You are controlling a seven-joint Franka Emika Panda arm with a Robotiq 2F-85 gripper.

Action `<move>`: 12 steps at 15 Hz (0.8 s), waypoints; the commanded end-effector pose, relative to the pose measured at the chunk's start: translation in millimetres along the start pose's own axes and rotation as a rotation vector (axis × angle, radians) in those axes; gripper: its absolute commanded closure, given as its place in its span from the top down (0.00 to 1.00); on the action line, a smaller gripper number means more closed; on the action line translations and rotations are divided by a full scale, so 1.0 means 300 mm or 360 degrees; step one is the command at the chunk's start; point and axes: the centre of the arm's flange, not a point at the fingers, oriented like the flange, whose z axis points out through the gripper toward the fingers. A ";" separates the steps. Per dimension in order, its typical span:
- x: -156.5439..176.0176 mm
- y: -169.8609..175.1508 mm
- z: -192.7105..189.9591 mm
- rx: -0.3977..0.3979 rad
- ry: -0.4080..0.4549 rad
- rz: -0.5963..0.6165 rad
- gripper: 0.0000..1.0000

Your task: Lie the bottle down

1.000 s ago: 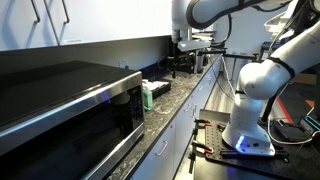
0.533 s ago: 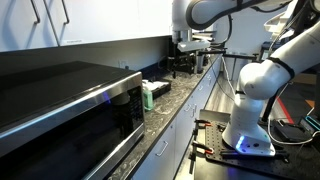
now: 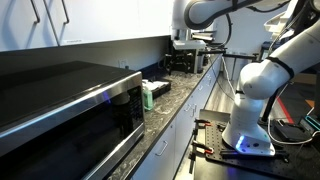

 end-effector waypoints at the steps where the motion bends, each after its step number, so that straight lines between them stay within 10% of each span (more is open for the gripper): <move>1: 0.094 -0.019 0.025 0.0082 0.0010 0.0194 1.00; 12: 0.403 -0.120 0.026 -0.0072 0.0093 0.0122 1.00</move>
